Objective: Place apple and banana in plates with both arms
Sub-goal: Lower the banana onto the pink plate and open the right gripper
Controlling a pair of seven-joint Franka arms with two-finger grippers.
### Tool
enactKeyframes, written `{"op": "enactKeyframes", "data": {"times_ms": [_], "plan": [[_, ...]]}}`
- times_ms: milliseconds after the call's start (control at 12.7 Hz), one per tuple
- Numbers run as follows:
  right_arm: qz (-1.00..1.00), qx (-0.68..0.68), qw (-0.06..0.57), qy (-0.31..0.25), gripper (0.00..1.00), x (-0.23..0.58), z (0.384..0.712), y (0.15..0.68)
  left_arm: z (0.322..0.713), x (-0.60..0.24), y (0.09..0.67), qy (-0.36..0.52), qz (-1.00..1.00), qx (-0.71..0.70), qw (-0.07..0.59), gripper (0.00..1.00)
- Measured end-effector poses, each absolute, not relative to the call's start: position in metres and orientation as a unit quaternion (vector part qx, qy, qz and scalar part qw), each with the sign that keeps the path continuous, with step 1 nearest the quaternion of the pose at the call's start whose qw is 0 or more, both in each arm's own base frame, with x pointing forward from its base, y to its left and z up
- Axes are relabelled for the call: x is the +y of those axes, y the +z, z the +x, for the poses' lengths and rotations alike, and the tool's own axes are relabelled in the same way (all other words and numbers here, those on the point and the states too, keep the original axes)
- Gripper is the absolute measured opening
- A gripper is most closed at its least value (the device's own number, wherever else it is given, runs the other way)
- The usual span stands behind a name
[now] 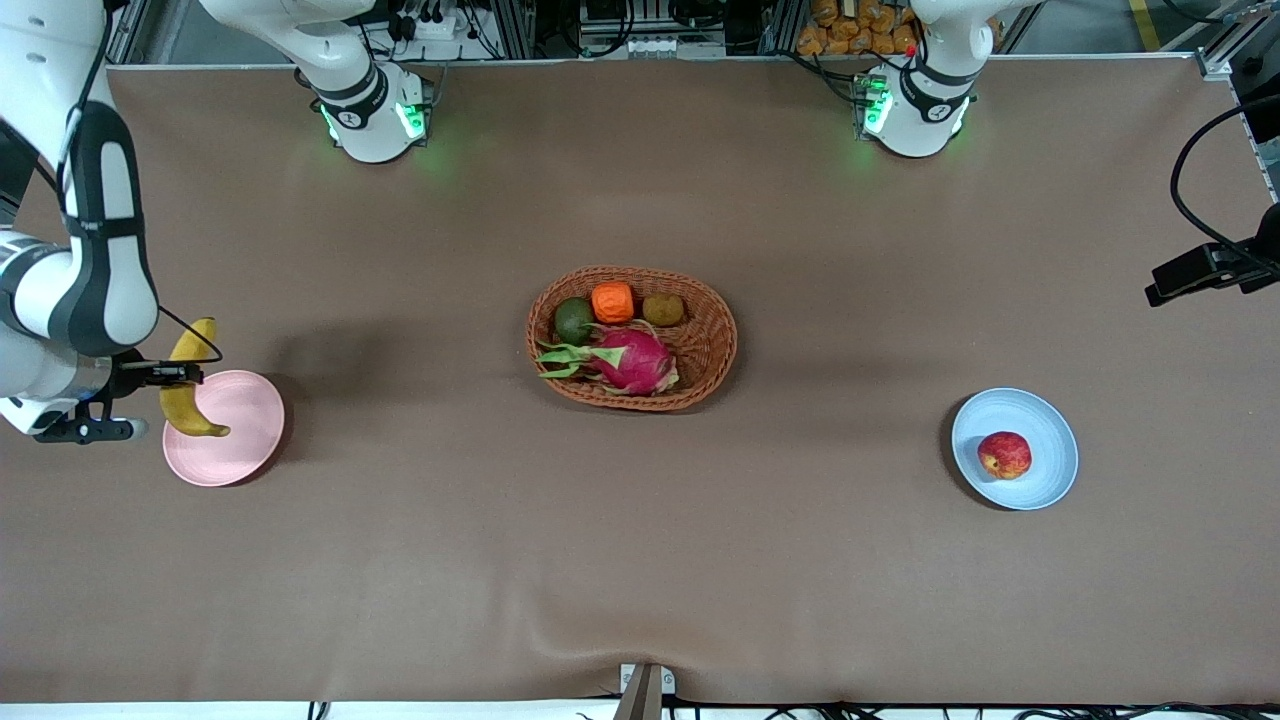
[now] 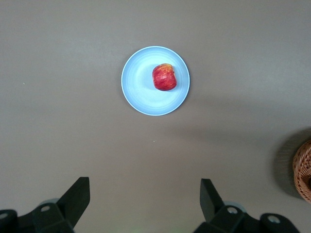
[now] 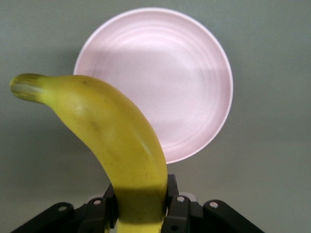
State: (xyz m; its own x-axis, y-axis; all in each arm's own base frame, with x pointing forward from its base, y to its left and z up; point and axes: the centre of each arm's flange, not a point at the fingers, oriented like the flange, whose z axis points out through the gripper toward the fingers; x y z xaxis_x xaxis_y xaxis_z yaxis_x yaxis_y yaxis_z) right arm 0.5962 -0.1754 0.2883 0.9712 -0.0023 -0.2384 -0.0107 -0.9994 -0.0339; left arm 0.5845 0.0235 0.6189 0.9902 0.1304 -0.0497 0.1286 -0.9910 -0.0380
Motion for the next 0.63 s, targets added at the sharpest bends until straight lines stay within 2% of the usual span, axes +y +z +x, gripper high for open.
{"op": "enactKeyframes", "data": {"times_ms": [394, 630], "plan": [[-0.993, 0.005, 0.009, 0.118, 0.41, -0.182, 0.632, 0.253, 0.581, 0.019, 0.626, 0.022, -0.998, -0.059, 0.018, 1.00], [-0.991, 0.011, 0.014, 0.132, 0.41, -0.189, 0.630, 0.227, 0.579, 0.001, 0.632, 0.012, -0.999, -0.044, 0.020, 1.00]]}}
